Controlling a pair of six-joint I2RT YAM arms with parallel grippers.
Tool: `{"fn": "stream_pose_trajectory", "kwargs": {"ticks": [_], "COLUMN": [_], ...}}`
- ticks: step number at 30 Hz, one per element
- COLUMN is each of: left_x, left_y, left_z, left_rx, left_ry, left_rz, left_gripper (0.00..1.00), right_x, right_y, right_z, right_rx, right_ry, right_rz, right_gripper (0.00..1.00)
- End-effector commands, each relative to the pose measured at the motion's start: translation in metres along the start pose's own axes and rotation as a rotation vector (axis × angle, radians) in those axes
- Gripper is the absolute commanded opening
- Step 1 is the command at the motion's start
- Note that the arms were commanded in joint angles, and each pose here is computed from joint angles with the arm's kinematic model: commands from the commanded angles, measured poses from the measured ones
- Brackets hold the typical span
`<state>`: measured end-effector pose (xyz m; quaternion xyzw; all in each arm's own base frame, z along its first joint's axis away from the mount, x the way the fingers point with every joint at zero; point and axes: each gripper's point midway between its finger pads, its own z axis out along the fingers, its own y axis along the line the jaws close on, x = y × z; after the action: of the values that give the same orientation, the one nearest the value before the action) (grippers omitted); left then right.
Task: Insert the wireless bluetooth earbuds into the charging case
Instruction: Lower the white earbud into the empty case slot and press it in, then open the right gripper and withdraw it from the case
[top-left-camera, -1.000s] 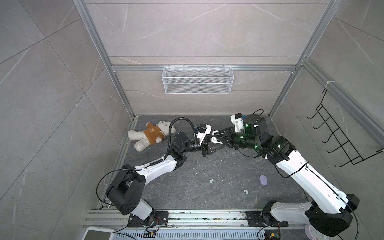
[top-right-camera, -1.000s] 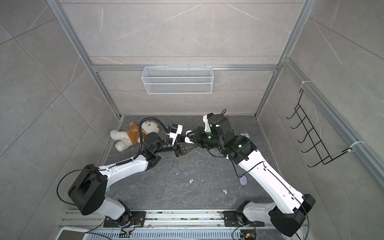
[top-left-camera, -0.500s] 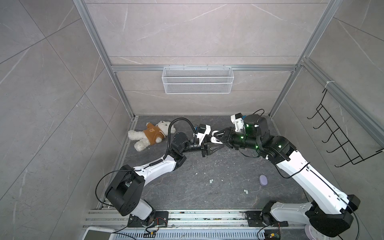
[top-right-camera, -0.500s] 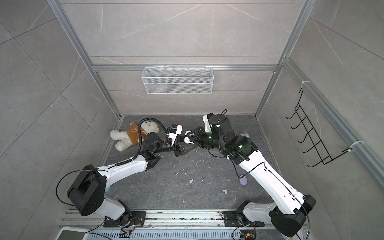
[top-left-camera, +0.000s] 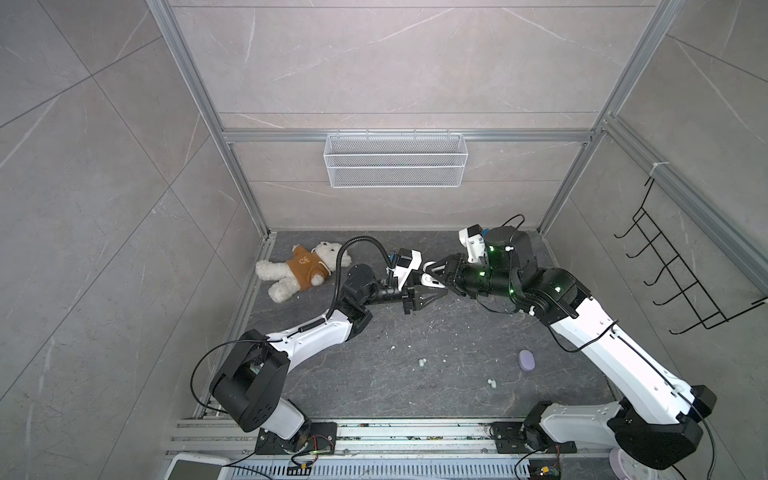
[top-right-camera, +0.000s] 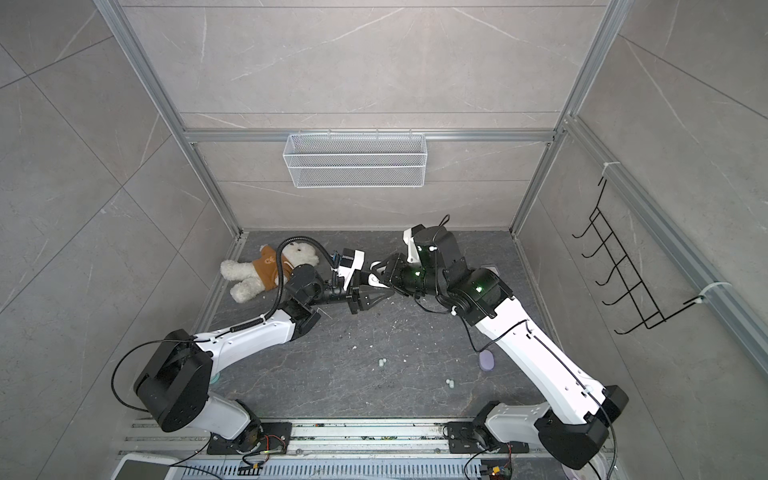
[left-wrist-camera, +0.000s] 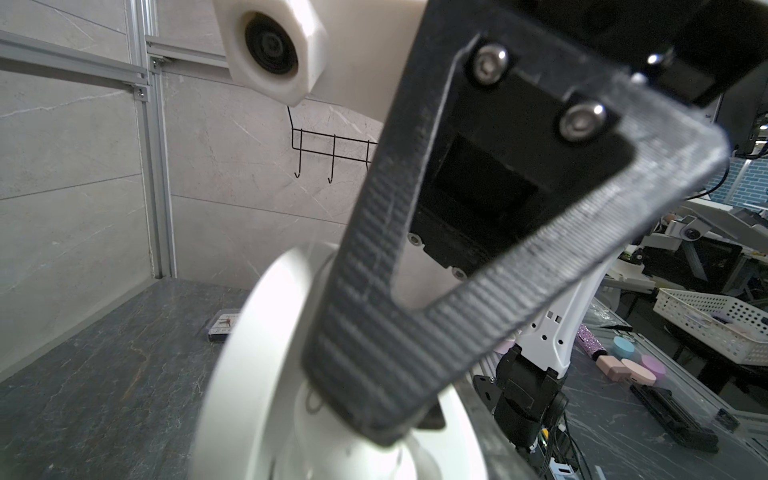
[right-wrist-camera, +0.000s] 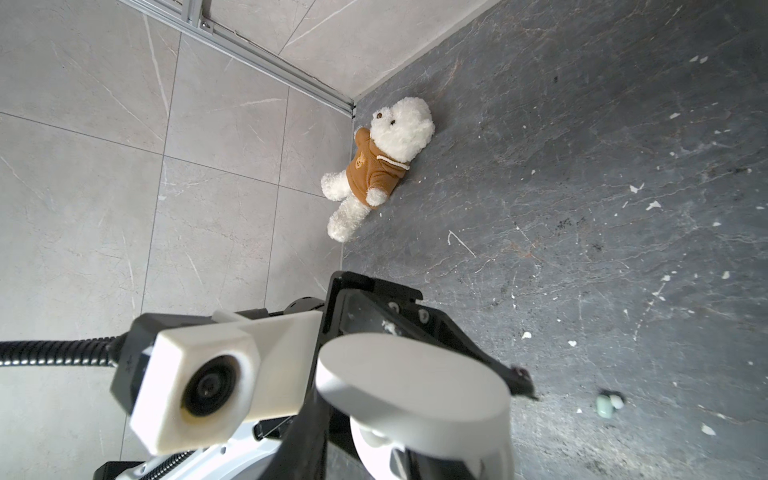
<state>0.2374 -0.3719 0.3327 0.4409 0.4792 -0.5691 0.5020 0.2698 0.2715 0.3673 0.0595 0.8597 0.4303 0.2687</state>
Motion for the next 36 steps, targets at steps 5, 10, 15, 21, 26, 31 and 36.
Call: {"fn": "stream_pose_trajectory", "kwargs": {"ticks": [5,10,15,21,26,31,36], "left_x": [-0.039,-0.039,-0.038,-0.038,-0.038,-0.035,-0.029], "left_y": [-0.019,-0.020,-0.021,-0.020,-0.020,-0.019,-0.015], "left_z": [-0.003,-0.004,-0.004,-0.004,-0.003,-0.003,-0.003], "left_rx": [0.039,0.036,0.037,0.036,0.035,0.035,0.020], "left_ry": [-0.077,-0.073,-0.069,-0.066,-0.065,-0.061,-0.045], "left_rz": [0.201,0.228,0.228,0.229,0.228,0.220,0.209], "left_gripper": [0.21,0.21,0.21,0.21,0.21,0.21,0.21], "right_x": [0.007,0.007,0.007,0.006,0.006,0.005,0.013], "right_y": [-0.006,-0.002,0.000,0.003,0.004,0.006,0.021], "right_z": [-0.001,-0.003,-0.002,-0.002,-0.007,-0.018,-0.033], "right_rx": [0.065,0.052,0.047,0.043,0.059,0.066,0.020], "right_ry": [0.053,0.054,0.063,0.063,0.061,0.047,0.088], "right_rz": [-0.059,-0.082,-0.105,-0.128,-0.147,-0.153,-0.165], "right_gripper": [0.37,0.40,0.41,0.42,0.42,0.42,0.42]}}
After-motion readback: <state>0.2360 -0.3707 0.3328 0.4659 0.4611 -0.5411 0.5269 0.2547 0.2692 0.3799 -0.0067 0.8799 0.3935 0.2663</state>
